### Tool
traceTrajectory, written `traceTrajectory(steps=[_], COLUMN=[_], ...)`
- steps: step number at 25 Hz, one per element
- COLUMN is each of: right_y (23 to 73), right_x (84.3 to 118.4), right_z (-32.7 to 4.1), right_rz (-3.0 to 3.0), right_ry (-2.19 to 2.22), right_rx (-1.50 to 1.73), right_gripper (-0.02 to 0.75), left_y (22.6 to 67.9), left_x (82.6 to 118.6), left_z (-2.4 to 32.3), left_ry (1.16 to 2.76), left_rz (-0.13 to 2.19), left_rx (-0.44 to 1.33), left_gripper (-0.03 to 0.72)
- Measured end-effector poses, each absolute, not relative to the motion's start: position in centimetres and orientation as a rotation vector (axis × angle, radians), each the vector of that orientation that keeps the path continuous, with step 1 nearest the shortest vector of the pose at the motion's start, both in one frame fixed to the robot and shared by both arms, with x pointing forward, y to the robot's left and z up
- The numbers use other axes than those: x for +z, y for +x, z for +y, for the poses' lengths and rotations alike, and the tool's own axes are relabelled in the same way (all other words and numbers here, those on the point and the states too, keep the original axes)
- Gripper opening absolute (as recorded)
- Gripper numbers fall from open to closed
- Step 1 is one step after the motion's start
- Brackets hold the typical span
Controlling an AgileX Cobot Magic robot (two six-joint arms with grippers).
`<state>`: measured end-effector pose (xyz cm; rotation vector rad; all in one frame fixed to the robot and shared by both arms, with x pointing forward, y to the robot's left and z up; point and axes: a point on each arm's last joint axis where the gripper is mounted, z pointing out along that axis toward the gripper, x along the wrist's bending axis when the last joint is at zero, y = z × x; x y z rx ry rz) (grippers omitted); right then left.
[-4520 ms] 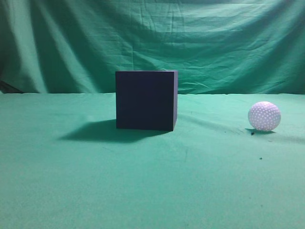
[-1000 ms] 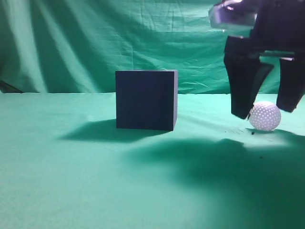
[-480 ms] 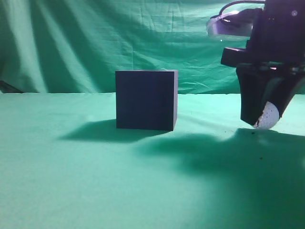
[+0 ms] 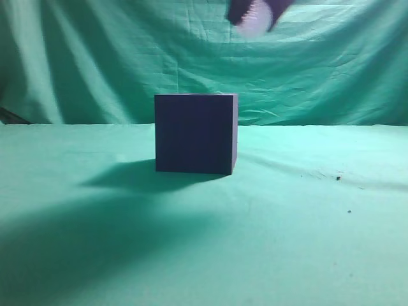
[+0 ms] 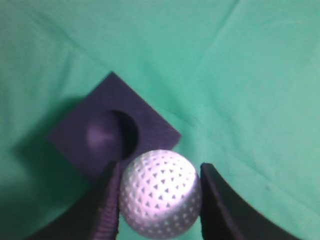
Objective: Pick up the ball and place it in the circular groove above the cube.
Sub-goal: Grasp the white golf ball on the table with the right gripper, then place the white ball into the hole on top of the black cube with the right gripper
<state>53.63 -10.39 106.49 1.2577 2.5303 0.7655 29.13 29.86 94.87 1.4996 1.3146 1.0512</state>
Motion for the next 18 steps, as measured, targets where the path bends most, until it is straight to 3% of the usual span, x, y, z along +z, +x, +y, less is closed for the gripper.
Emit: traceTrajectory(steps=[6, 18], right_y=[52.8, 54.1], right_x=[104.6, 101.2], right_z=[-6.5, -5.2], right_rz=[2.601, 2.616], right_ry=[1.142, 1.163], right_rx=[0.806, 0.781], right_gripper=[0.294, 0.294], left_y=[29.1, 29.1], left_x=[94.9, 94.9], left_z=[29.9, 29.9], left_ry=[1.5, 1.5], left_rz=[1.315, 1.315], left_rx=[1.051, 1.051], left_gripper=[0.0, 0.0])
